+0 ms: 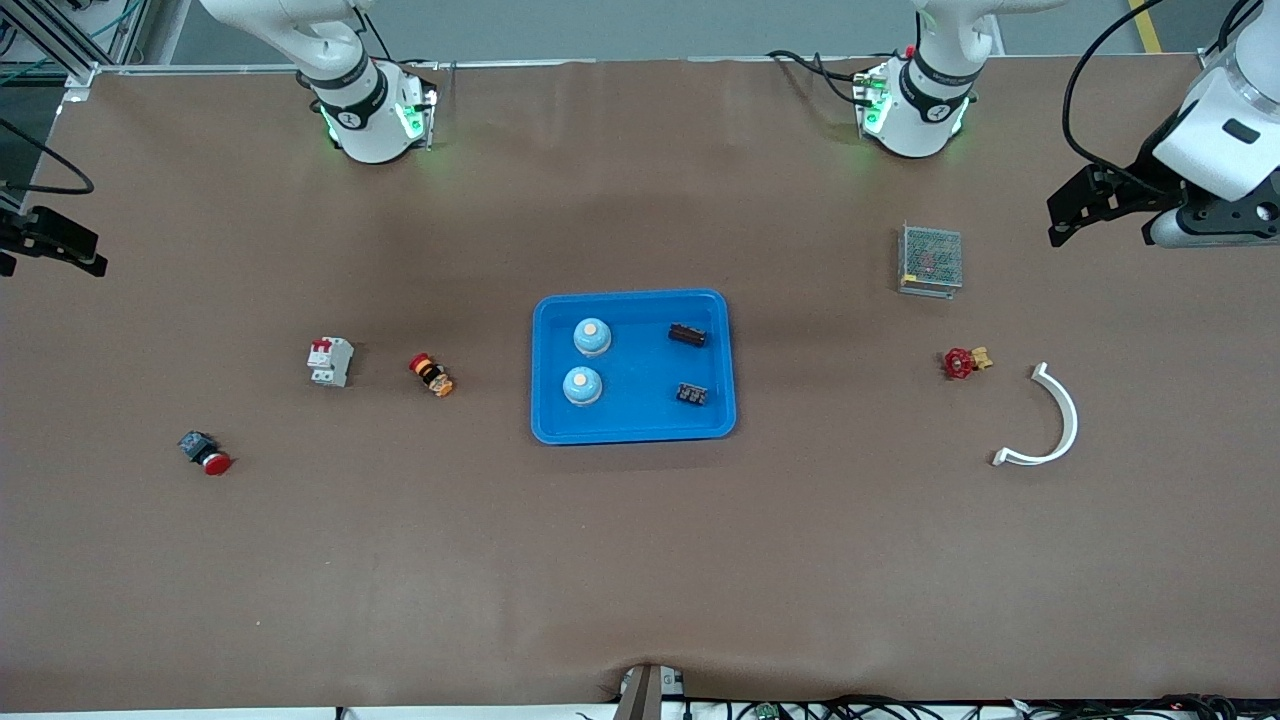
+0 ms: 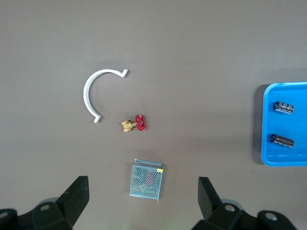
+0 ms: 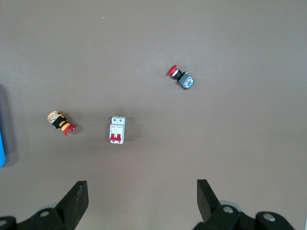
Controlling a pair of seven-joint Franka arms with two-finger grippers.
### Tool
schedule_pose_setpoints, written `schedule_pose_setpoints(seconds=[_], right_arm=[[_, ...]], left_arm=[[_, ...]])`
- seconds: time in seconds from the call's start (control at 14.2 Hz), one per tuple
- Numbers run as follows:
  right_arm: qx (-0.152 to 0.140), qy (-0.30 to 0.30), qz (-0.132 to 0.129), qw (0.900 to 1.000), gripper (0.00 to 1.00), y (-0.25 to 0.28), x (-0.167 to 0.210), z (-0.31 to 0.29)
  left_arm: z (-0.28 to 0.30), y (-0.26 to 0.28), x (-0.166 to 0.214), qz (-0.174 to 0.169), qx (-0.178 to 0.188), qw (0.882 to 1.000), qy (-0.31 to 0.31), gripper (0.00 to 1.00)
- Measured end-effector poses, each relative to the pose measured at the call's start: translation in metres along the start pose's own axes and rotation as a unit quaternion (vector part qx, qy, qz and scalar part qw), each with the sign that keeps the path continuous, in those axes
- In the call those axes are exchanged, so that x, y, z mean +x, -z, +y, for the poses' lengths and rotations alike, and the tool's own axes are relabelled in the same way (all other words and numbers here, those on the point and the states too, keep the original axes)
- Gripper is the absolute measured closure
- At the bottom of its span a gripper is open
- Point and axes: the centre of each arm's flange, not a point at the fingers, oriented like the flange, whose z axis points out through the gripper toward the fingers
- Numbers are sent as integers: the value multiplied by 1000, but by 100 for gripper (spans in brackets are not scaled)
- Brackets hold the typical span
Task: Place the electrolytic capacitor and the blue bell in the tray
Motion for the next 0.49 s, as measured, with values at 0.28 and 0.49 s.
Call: schedule_pose_setpoints(seconds=[0.28,0.49], right_arm=[[-3,-5,1,1000,0,2,2,-20],[-3,-5,2,1000,0,2,3,-22]], left_arm=[[-3,0,0,0,0,1000,3,0],[-4,1,0,1,3,1000,3,0]])
